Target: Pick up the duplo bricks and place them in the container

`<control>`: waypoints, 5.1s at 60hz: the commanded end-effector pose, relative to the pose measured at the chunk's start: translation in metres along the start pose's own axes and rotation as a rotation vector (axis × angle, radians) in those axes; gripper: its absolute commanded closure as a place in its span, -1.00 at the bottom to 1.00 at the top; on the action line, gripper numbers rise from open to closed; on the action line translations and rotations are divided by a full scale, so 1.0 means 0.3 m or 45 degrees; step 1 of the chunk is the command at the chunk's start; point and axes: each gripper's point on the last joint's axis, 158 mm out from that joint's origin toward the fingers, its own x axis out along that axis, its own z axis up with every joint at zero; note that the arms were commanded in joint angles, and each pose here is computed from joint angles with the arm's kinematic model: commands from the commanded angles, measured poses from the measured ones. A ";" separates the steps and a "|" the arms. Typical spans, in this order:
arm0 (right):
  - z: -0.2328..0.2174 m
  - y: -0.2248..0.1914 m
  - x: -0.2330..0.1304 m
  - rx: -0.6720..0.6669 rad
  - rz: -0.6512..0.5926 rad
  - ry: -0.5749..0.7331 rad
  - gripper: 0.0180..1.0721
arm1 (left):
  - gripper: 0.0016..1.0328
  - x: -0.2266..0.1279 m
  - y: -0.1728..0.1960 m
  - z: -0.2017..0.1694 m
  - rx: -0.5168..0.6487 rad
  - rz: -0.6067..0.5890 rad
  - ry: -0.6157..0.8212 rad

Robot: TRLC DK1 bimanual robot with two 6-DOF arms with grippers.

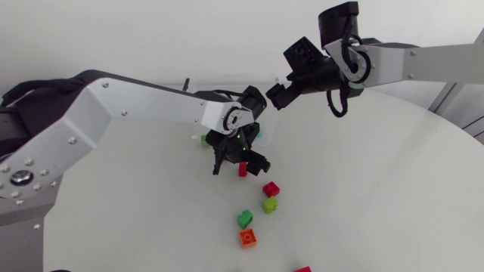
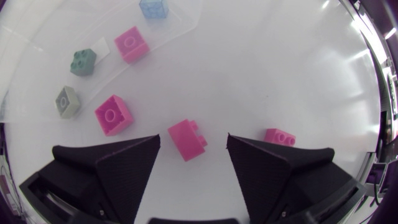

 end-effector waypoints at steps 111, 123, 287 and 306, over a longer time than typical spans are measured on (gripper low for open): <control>-0.693 0.519 -0.013 0.089 0.208 0.763 -0.72 | -0.06 -0.438 0.524 0.533 -0.018 0.166 -0.701; -0.723 0.519 -0.019 0.091 0.217 0.800 0.15 | -0.87 -0.422 0.539 0.521 -0.008 0.171 -0.669; -0.492 0.339 -0.370 0.203 0.120 0.298 -0.91 | -0.49 -0.076 -0.272 -0.354 0.532 -0.275 0.161; -0.541 0.444 -0.378 0.148 0.226 0.382 -0.91 | 0.49 -0.039 -0.262 -0.402 0.523 -0.268 0.233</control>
